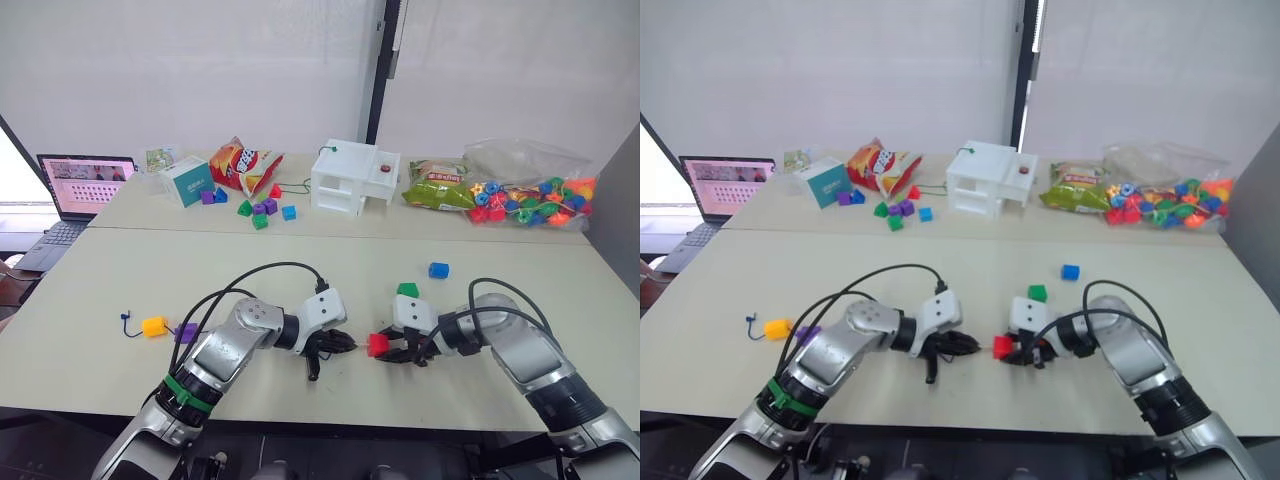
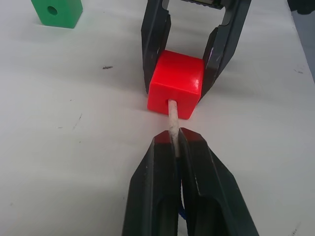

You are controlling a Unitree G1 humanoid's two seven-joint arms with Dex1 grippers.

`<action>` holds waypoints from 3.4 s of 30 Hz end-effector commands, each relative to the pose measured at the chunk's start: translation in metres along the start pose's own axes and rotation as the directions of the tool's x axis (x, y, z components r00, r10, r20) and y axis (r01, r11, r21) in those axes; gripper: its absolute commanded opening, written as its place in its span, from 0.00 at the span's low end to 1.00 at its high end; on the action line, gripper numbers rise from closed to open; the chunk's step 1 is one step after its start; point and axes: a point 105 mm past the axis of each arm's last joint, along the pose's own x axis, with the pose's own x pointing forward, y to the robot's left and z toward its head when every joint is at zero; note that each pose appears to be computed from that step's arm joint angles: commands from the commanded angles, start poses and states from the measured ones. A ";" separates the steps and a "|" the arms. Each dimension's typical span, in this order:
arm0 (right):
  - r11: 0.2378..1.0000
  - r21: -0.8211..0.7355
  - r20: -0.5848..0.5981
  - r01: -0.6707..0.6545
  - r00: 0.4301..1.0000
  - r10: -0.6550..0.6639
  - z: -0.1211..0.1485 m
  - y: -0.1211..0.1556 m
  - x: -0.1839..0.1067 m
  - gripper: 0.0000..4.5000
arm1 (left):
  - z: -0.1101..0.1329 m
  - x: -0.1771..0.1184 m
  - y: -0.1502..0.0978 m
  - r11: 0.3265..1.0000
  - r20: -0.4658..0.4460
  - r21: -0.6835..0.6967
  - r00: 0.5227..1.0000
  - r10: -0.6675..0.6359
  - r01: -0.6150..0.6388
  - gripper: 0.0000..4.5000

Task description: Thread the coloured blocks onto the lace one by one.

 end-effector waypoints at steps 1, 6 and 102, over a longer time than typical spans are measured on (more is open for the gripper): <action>0.996 -0.041 0.047 -0.076 0.996 0.078 0.014 0.016 0.017 0.26 | 0.032 0.011 -0.014 0.991 0.088 0.111 0.993 -0.080 0.070 0.00; 0.991 -0.036 0.035 -0.130 0.991 0.132 0.010 0.024 0.017 0.26 | 0.026 -0.001 -0.008 0.982 0.027 0.175 0.997 -0.079 0.073 0.00; 0.997 -0.046 0.028 -0.069 0.997 0.070 0.014 0.012 0.023 0.26 | -0.012 -0.064 -0.001 0.997 0.018 0.047 0.998 -0.061 0.060 0.35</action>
